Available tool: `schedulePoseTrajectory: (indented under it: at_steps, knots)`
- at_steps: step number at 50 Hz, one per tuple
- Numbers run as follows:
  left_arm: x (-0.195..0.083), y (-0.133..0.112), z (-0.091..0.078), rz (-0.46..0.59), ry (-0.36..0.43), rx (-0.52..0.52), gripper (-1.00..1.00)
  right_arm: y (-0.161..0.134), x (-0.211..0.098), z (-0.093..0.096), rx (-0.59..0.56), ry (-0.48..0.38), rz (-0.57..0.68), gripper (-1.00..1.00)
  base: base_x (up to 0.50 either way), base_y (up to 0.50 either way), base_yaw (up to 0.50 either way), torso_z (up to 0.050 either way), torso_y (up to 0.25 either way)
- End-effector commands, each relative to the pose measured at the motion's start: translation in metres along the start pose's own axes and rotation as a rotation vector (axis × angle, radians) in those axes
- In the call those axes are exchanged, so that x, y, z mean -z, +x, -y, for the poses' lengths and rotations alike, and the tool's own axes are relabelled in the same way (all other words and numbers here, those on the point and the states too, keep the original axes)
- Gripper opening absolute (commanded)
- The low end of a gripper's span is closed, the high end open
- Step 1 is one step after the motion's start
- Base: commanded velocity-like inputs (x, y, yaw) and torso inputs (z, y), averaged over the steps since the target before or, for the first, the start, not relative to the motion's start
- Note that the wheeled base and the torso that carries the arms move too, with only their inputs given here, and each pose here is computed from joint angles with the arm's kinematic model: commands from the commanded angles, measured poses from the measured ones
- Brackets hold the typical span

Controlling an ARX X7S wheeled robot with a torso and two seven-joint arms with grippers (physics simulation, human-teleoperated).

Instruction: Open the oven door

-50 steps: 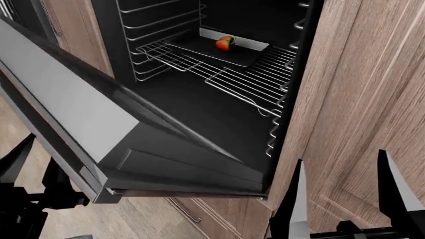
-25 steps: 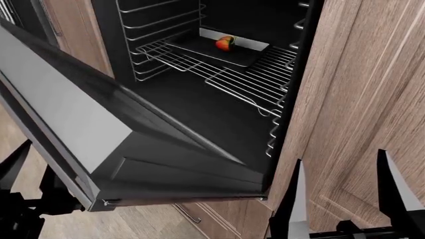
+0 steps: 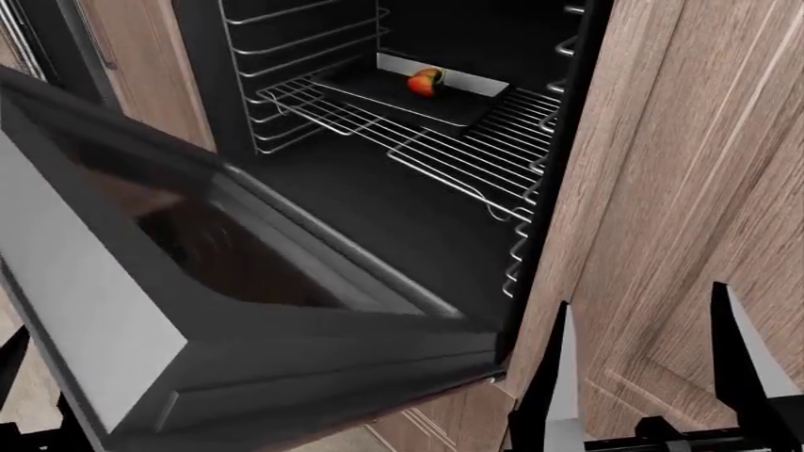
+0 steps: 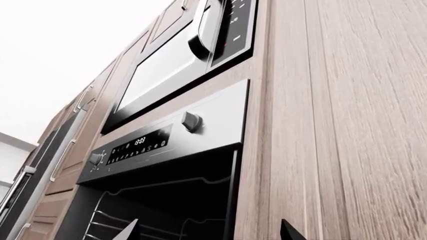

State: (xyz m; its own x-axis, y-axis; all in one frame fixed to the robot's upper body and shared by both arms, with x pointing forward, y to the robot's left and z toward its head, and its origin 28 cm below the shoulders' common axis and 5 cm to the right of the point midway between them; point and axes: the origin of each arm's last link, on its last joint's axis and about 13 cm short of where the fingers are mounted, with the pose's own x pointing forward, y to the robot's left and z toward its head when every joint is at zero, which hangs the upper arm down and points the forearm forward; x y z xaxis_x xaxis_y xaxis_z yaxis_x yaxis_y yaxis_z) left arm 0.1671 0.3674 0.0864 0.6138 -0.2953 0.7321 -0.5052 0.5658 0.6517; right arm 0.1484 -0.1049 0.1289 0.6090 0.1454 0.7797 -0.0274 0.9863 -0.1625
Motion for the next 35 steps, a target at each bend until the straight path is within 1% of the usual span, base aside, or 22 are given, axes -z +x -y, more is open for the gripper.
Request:
schedulePoseTrajectory:
  at_steps: [1,8,15,20,35]
  knots:
    - [-0.025,0.019,-0.007,0.147,-0.216,-0.368,-1.0,0.0,0.001,0.0,0.001,0.002,-0.001,1.0,0.0,0.0,0.0,0.0,0.01]
    - [-0.024,0.007,-0.005,0.134,-0.23,-0.39,-1.0,-0.001,0.001,0.0,0.002,0.002,-0.001,1.0,0.0,0.0,0.0,0.001,0.004]
    - [-0.022,-0.008,0.006,0.116,-0.247,-0.385,-1.0,-0.001,0.0,0.0,0.003,0.001,0.0,1.0,0.0,0.0,0.0,0.001,0.006]
    - [-0.021,-0.014,0.011,0.114,-0.257,-0.408,-1.0,-0.001,0.0,0.0,0.003,0.002,0.0,1.0,0.0,0.0,0.0,0.002,0.004]
    - [-0.014,-0.032,0.024,0.091,-0.251,-0.446,-1.0,-0.001,0.0,0.0,0.004,0.002,0.0,1.0,0.0,0.0,0.0,0.001,0.005]
